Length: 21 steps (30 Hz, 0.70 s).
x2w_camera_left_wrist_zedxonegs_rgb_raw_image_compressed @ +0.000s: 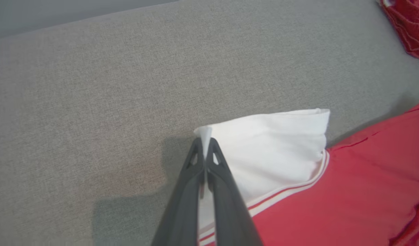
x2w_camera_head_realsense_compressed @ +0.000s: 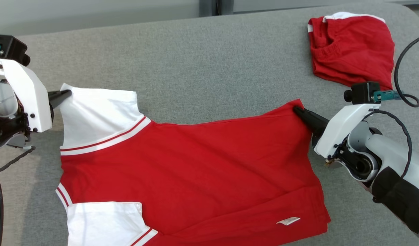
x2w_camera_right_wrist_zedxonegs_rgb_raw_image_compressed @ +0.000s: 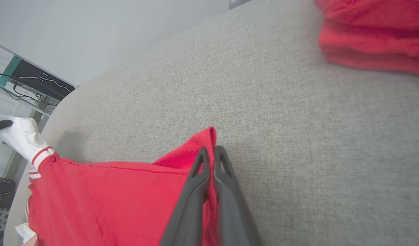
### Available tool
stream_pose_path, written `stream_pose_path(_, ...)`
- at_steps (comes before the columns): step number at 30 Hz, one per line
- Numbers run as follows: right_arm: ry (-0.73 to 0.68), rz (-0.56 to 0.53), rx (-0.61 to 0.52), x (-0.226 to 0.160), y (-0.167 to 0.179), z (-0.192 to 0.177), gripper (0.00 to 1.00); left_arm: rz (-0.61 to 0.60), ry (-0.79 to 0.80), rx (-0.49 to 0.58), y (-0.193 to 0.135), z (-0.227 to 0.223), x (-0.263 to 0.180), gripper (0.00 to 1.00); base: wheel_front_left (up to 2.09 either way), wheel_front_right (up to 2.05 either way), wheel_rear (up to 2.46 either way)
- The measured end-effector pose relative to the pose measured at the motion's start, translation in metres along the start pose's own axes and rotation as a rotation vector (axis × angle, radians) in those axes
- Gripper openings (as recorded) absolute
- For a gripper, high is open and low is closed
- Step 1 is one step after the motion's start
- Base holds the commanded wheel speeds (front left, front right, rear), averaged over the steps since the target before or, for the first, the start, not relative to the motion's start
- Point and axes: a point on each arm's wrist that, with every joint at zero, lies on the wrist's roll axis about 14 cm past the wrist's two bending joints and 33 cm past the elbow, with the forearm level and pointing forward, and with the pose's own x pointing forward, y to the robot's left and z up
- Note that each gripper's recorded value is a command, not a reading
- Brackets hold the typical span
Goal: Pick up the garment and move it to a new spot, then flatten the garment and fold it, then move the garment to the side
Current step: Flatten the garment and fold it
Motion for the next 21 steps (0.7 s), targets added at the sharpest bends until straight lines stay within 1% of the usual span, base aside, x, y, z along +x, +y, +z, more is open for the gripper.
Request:
stream_pose_path(8,-0.032,-0.010,0.010,-0.017,0.000,0.000,0.00,-0.021,0.042,-0.014,-0.009,-0.020,-0.029,0.00,0.00,0.00,0.00)
stream_pose_path(14,-0.048,0.003,0.027,-0.031,0.006,-0.002,0.00,-0.044,0.138,-0.055,-0.015,-0.053,-0.055,0.00,0.00,0.00,0.00)
stream_pose_path(21,-0.049,0.016,0.014,-0.043,0.011,-0.004,0.00,-0.052,0.224,-0.089,-0.016,-0.084,-0.084,0.00,0.00,0.00,0.00)
